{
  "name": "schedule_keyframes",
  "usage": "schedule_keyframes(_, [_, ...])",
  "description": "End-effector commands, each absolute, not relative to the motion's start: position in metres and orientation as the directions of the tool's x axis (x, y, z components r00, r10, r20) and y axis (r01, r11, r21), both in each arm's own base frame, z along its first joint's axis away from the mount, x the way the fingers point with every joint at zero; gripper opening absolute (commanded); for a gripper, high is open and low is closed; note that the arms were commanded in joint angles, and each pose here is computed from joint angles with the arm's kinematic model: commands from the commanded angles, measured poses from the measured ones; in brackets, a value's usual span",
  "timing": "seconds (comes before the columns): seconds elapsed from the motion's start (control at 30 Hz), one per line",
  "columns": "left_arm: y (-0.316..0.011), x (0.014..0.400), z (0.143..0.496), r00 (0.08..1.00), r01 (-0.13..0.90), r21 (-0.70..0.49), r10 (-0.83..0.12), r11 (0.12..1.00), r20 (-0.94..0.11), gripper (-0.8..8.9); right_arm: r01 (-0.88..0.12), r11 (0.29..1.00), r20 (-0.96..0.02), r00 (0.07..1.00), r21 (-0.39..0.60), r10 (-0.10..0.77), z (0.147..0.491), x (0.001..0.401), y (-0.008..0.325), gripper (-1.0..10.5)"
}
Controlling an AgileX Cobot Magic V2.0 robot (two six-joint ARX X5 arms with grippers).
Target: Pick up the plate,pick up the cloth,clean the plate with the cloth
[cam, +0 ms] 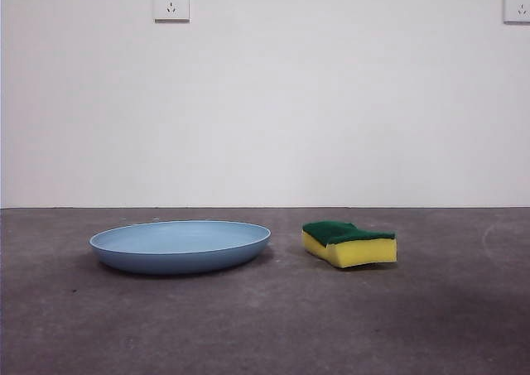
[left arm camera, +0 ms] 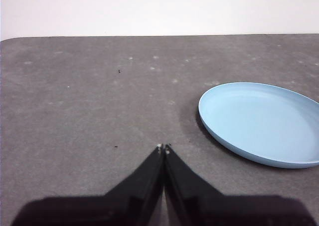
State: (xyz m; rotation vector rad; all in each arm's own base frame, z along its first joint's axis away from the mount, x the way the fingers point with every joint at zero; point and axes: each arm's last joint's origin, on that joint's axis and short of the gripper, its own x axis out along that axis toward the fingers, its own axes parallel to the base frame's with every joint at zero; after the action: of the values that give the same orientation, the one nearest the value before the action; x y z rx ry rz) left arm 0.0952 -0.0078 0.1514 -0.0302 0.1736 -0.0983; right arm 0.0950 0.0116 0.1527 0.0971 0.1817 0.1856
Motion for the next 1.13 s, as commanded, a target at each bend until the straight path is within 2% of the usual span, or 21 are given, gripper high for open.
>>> schedule_keyframes(0.03, [-0.0075, 0.0957, 0.1472, 0.979, 0.092, -0.037, -0.097, 0.995, -0.180, -0.03, -0.163, 0.975, -0.173, 0.967, 0.150, 0.188, 0.1482, 0.0952, 0.0113, 0.0])
schedule_keyframes(1.13, [-0.0075, 0.0957, 0.1472, 0.979, 0.092, -0.037, -0.097, 0.995, -0.180, -0.03, -0.154, 0.977, -0.193, 0.964, 0.149, 0.182, 0.1467, 0.0961, 0.0112, 0.0])
